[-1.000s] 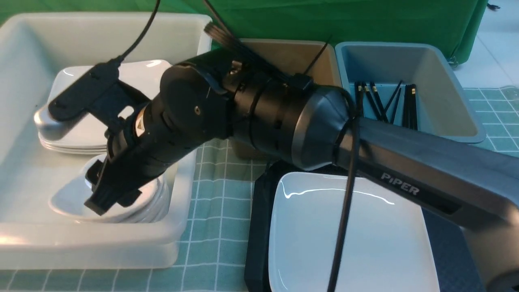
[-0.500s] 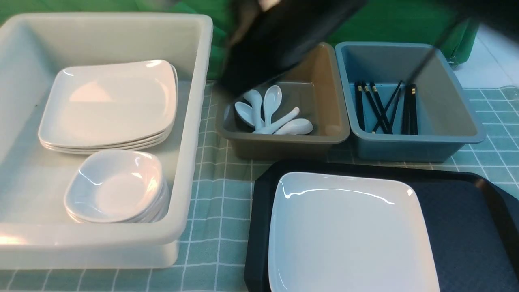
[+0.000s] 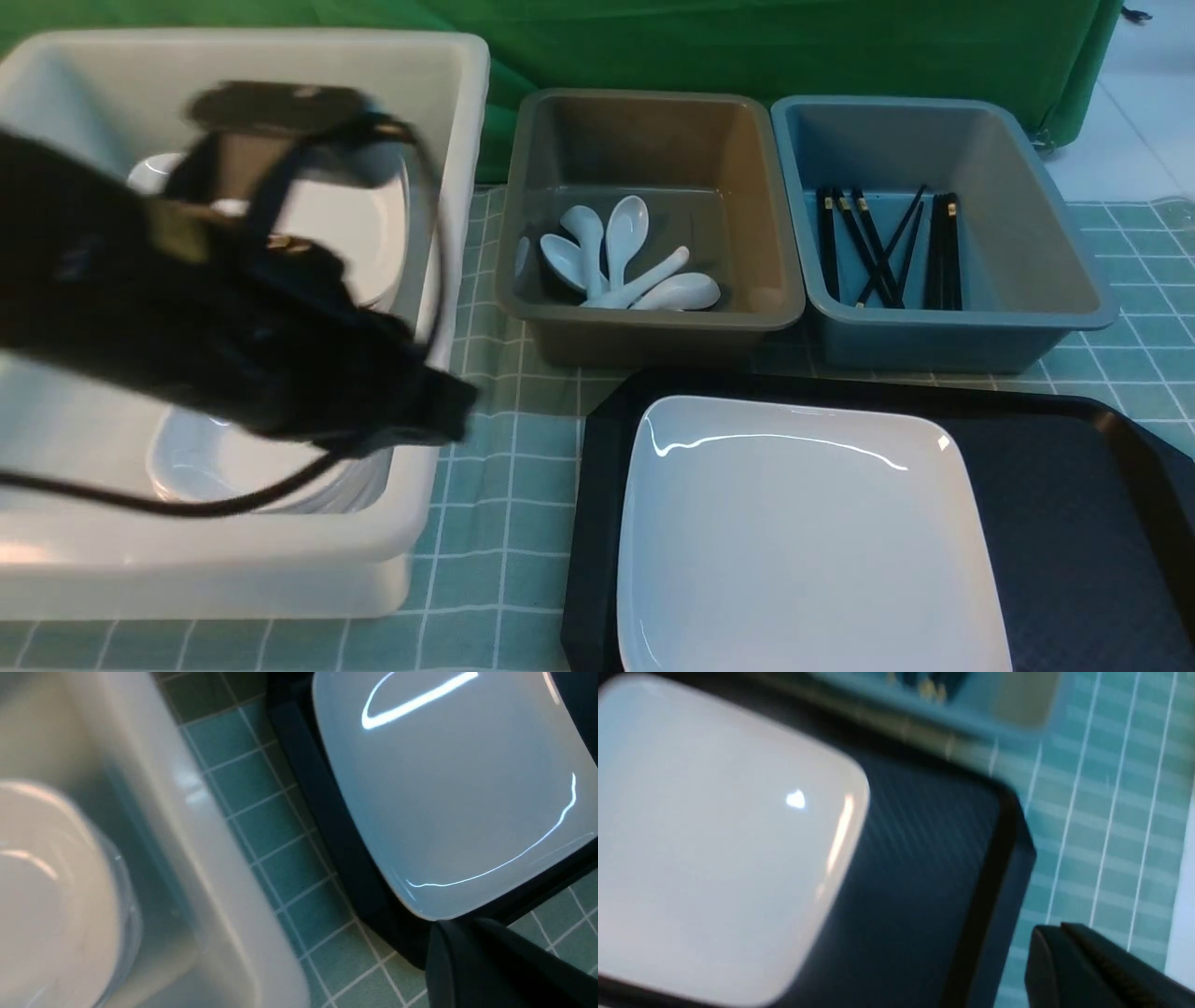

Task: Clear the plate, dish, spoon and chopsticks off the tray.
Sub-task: Use the right arm to move the plate from left to right

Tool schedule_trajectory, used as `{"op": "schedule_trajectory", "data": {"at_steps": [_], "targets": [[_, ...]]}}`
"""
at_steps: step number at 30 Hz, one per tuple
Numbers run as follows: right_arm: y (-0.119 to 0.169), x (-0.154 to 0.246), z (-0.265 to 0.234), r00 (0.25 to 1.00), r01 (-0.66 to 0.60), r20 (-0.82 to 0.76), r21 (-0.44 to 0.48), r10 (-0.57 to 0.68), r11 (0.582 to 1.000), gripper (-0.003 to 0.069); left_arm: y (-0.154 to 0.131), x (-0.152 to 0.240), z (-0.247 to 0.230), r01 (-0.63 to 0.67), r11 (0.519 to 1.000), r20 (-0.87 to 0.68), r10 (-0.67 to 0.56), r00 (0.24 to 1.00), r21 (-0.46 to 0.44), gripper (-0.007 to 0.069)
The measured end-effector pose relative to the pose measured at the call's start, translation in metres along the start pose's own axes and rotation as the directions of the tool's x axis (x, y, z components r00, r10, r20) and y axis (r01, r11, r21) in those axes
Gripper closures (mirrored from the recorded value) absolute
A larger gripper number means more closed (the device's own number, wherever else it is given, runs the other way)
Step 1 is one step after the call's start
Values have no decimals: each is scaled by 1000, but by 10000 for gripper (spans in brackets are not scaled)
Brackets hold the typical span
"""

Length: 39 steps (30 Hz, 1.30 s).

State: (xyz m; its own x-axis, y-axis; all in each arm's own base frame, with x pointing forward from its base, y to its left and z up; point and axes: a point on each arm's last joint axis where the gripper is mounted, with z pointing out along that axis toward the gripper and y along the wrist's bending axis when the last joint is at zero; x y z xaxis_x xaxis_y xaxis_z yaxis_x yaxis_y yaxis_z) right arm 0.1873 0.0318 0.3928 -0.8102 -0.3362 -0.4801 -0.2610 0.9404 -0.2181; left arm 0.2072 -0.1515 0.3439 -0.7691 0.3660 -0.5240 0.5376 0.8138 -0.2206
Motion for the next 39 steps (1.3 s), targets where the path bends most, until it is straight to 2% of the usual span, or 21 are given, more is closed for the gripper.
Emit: {"op": "schedule_trajectory", "data": {"at_steps": [6,10,13,16,18,22,24,26,28,29,31,32,33,35,39], "targets": [[4,64,5,997,-63,37,10,62,998,642,-30,-24,56,-54,998,-122,59,991,44,613],[9,87,6,995,-90,53,4,90,996,642,-43,-39,96,-76,997,-193,75,978,2,580],[10,93,7,994,-93,56,2,93,996,642,-44,-46,116,-66,997,-235,55,971,-40,520],[11,94,8,993,-96,65,-6,96,995,642,-42,-50,136,-29,997,-268,9,963,-71,395],[12,93,8,992,-99,75,-13,99,995,642,-41,-49,148,-7,997,-290,-17,957,-83,337],[13,89,8,987,-107,118,-34,110,994,642,-42,-41,168,54,996,-372,-76,925,-70,209],[14,87,8,984,-110,136,-44,115,993,642,-45,-37,173,60,997,-403,-73,912,-44,193],[15,86,9,985,-112,130,-53,118,992,642,-47,-36,173,55,998,-411,-66,909,-41,200],[18,81,22,992,-111,46,-75,114,991,642,-51,-35,169,35,999,-414,-49,909,-41,277],[19,78,31,994,-106,-2,-83,106,991,642,-52,-36,164,30,999,-408,-43,912,-39,352],[21,74,42,994,-101,-51,-95,96,990,642,-53,-37,159,28,999,-398,-40,916,-36,403],[26,65,63,988,-90,-134,-127,73,988,642,-54,-40,146,13,999,-368,-26,929,-36,519],[26,65,63,989,-90,-132,-127,73,988,642,-54,-41,144,11,999,-364,-24,931,-36,519],[35,52,98,972,-86,-233,-201,38,976,642,-54,-46,119,-6,999,-303,-9,953,-46,599],[51,41,143,942,-123,-335,-306,14,944,638,-53,-45,85,-4,997,-228,-12,973,-73,620]]}}
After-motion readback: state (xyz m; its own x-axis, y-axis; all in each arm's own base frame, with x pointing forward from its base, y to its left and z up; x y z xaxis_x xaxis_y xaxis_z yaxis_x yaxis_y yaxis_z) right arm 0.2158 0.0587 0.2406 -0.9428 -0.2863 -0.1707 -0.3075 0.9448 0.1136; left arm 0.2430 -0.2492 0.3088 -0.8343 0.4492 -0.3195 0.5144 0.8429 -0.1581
